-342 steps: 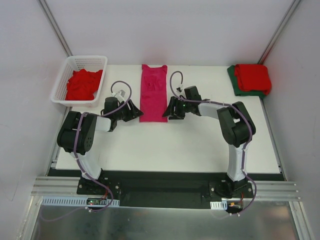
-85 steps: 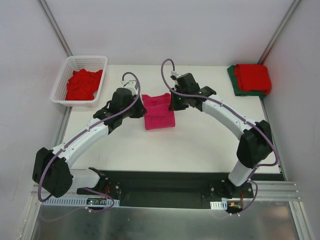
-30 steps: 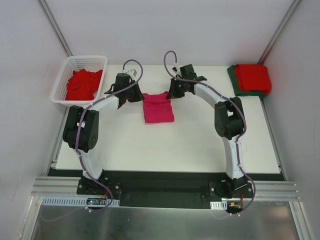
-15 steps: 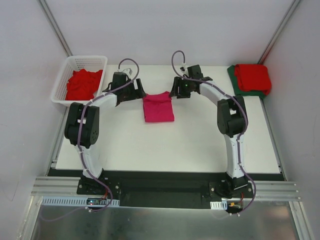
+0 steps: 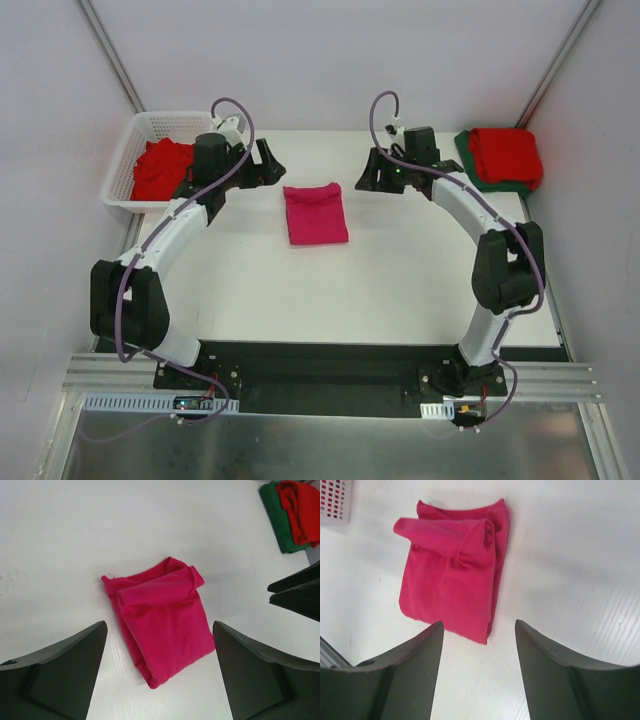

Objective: Fold and stack the t-shirts
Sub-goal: Smooth out wrinkles on the folded tshirt

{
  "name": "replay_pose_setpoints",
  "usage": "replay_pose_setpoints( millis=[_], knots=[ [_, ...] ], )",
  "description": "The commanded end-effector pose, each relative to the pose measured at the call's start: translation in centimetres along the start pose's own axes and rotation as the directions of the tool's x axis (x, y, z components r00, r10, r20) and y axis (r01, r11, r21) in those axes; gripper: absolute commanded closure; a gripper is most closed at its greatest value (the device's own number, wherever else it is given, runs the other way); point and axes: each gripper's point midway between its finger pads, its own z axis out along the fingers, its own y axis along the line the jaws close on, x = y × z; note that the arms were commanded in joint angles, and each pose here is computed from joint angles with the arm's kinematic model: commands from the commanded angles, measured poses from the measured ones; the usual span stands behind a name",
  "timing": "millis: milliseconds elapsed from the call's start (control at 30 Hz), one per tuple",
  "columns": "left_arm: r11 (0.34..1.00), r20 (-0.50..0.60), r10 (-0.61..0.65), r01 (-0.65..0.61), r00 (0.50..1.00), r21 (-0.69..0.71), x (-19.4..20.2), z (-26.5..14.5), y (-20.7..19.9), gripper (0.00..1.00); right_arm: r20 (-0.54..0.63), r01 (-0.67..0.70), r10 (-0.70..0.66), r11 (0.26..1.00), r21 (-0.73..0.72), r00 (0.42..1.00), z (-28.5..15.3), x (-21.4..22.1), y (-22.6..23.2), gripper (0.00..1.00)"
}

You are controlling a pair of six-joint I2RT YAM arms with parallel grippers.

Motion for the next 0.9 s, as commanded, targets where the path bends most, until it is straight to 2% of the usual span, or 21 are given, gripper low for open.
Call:
replay_pose_setpoints(
  millis=[0, 100, 133, 167, 200, 233, 267, 300, 333, 567, 867],
  knots=[
    [0.993, -0.137, -0.039, 0.054, 0.990, 0.110, 4.5, -0.2, -1.9, 0.24, 0.011, -0.001, 0.001, 1.000, 0.004, 1.000, -2.8, 1.1, 0.7, 0.38],
    [0.987, -0.189, -0.023, 0.053, 0.982, 0.153, 6.8, 0.5, -3.6, 0.48, -0.025, -0.029, 0.029, 1.000, -0.006, 0.999, -3.4, 3.3, 0.7, 0.42],
    [0.986, -0.199, -0.021, 0.054, 0.980, 0.159, 7.3, 0.7, -3.9, 0.68, -0.043, -0.034, 0.033, 0.999, -0.018, 0.999, -3.5, 4.5, 1.0, 0.46],
    [0.983, -0.223, -0.012, 0.053, 0.975, 0.178, 8.3, 1.1, -4.8, 0.78, -0.047, -0.031, 0.029, 0.999, -0.025, 0.998, -3.6, 4.9, 1.2, 0.59],
    [0.980, -0.223, -0.007, 0.051, 0.975, 0.191, 8.5, 1.4, -5.3, 0.85, -0.054, -0.027, 0.026, 0.999, -0.023, 0.998, -3.6, 5.4, 1.3, 0.68],
    [0.978, -0.239, -0.003, 0.052, 0.971, 0.200, 9.1, 1.9, -5.7, 0.97, -0.072, -0.027, 0.025, 0.999, -0.025, 0.997, -3.5, 6.3, 1.5, 0.84],
    [0.975, -0.251, 0.004, 0.052, 0.968, 0.216, 9.6, 2.2, -6.5, 1.00, -0.081, -0.028, 0.026, 0.999, -0.025, 0.996, -3.4, 6.8, 1.5, 0.92],
    [0.973, -0.256, 0.010, 0.050, 0.967, 0.225, 9.8, 2.4, -7.0, 1.00, -0.087, -0.030, 0.028, 0.999, -0.025, 0.996, -3.4, 7.1, 1.6, 0.97],
    [0.971, -0.260, 0.014, 0.049, 0.965, 0.233, 10.0, 2.8, -7.3, 1.00, -0.082, -0.027, 0.024, 0.999, -0.032, 0.996, -3.4, 7.2, 2.0, 0.99],
    [0.958, -0.285, 0.000, 0.081, 0.958, 0.273, 11.0, 4.4, -8.6, 1.00, -0.115, -0.026, 0.018, 0.998, -0.065, 0.993, -1.2, 8.7, 3.6, 0.99],
    [0.968, -0.275, 0.016, 0.055, 0.961, 0.247, 11.2, 4.7, -7.8, 1.00, -0.113, -0.087, 0.069, 0.983, -0.160, 0.991, 3.1, 6.9, 5.5, 0.99]
  ],
)
